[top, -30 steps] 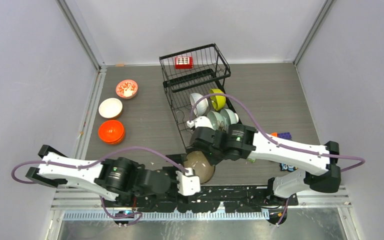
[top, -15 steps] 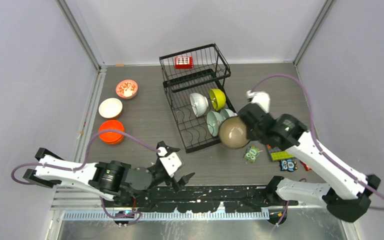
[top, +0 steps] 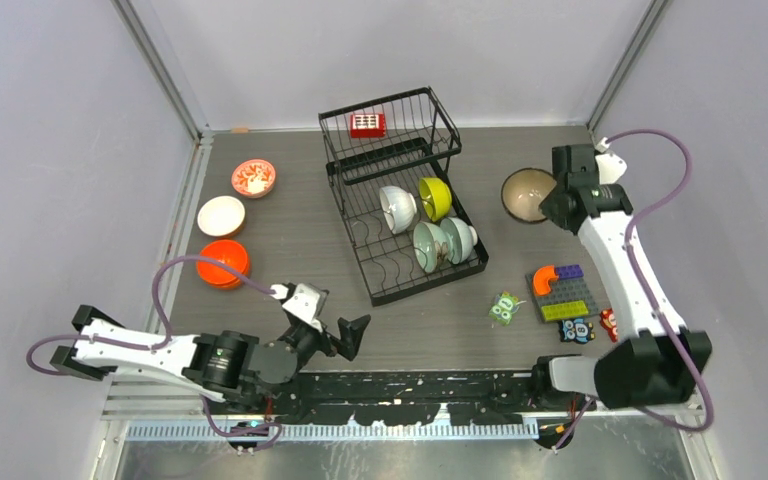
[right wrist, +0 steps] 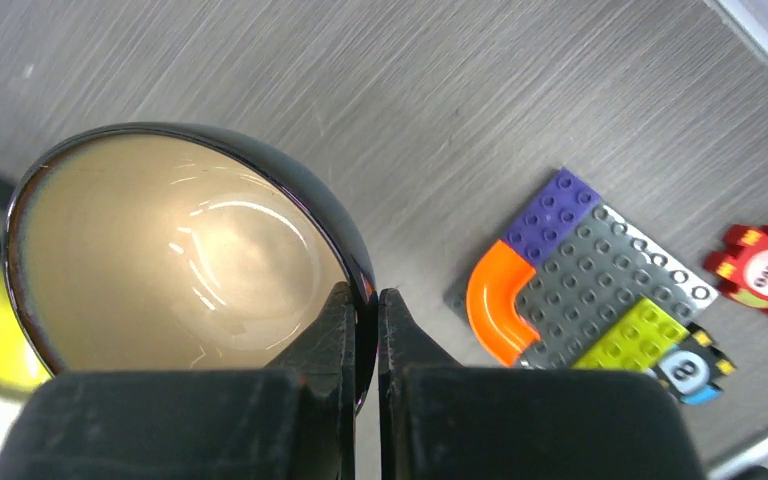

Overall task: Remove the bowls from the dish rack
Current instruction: Place the bowl at the center of the board, then pick up the bowl from the dish rack.

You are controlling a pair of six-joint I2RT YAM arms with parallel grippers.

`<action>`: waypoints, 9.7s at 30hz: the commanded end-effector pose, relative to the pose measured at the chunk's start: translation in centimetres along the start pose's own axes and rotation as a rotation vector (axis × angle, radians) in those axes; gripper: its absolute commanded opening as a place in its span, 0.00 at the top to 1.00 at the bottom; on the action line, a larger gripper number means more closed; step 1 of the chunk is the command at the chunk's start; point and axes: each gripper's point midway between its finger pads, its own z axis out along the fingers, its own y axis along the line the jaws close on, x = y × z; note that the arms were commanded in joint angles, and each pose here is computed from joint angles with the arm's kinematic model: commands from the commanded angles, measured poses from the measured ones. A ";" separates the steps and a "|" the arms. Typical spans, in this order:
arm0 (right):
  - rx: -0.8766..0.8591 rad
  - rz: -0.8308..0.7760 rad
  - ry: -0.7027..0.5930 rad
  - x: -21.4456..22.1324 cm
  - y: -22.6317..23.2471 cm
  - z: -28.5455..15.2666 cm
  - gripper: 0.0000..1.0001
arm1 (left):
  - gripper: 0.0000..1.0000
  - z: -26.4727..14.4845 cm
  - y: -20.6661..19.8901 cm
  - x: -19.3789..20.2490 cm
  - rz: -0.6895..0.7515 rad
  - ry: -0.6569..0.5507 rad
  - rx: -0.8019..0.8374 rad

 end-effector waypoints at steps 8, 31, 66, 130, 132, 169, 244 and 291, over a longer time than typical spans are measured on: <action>0.074 0.394 -0.054 -8.7 -0.4 11.9 0.99 | 0.00 1.0 -0.3 1.1 -0.055 0.008 -0.080; 0.108 0.452 -0.007 -12.9 0.5 23.1 0.99 | 0.00 4.5 -4.3 6.0 -0.008 0.190 -0.069; 0.131 0.377 0.055 -10.3 -0.1 25.3 0.75 | 0.00 4.9 -5.5 8.5 -0.029 0.290 -0.091; -0.705 0.150 -0.085 6.2 4.3 -10.5 0.00 | 0.00 12.7 -5.2 -1.9 -0.247 0.184 -0.154; -0.693 0.122 -0.082 7.1 3.5 -10.1 0.00 | 0.00 13.8 -6.0 -1.2 -0.291 0.201 -0.157; -0.731 0.040 -0.009 12.2 1.1 -9.0 0.00 | 0.42 25.2 -3.2 3.8 -0.784 0.244 -0.107; -0.701 0.003 0.008 12.7 1.3 -8.3 0.00 | 1.00 28.6 -3.9 5.5 -0.761 0.225 0.079; -0.683 0.021 -0.029 12.3 0.6 -8.2 0.00 | 1.00 26.3 -2.5 0.7 -0.845 -0.016 0.403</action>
